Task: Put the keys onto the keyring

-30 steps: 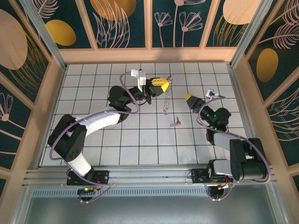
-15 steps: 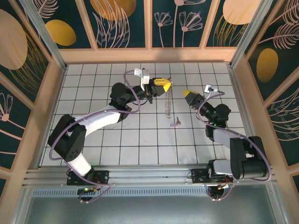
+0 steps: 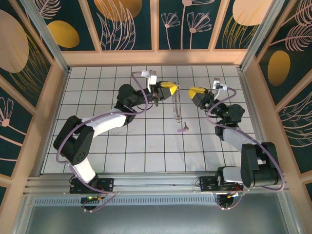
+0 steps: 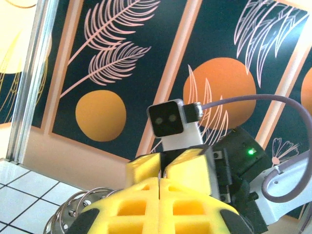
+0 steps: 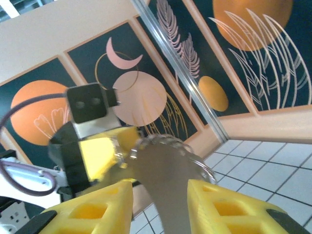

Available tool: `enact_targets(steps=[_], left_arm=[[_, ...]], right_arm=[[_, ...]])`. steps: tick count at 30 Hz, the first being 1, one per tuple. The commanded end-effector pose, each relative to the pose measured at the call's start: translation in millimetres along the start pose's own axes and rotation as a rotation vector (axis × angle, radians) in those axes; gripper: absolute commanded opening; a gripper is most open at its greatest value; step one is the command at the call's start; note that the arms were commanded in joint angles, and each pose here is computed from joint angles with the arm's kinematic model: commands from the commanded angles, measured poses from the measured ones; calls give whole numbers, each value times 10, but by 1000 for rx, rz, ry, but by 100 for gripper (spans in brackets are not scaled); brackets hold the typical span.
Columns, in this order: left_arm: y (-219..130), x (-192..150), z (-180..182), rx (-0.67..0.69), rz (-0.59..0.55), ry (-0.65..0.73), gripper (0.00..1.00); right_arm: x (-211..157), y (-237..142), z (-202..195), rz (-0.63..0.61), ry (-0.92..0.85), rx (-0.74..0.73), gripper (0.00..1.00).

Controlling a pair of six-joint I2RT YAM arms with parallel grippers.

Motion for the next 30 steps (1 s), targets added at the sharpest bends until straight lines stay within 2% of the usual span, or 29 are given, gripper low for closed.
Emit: enact_targets(steps=[1,11,30], left_arm=[[-3,171,20,-51,-74,-7,0],[12,150,42,-70,-75,-40,0],[39,173,47,-90,-84,-52,0]], right_arm=[[65,108,253,30,-83,104,36],[80,357,277,56,-61,172,37],[55,488,175,56,-30,198,35]])
Point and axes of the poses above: each hand's point on the last joint's axis, 136 mm out from that joint toward the fingers, its own y axis out along the fingers, its own z axis along the line the jaws close on, x = y × z, the point moved 7 cm from there along -y, back along the fingers, and after that the axes turned 15 degrees about y, right-handed, at the moved point
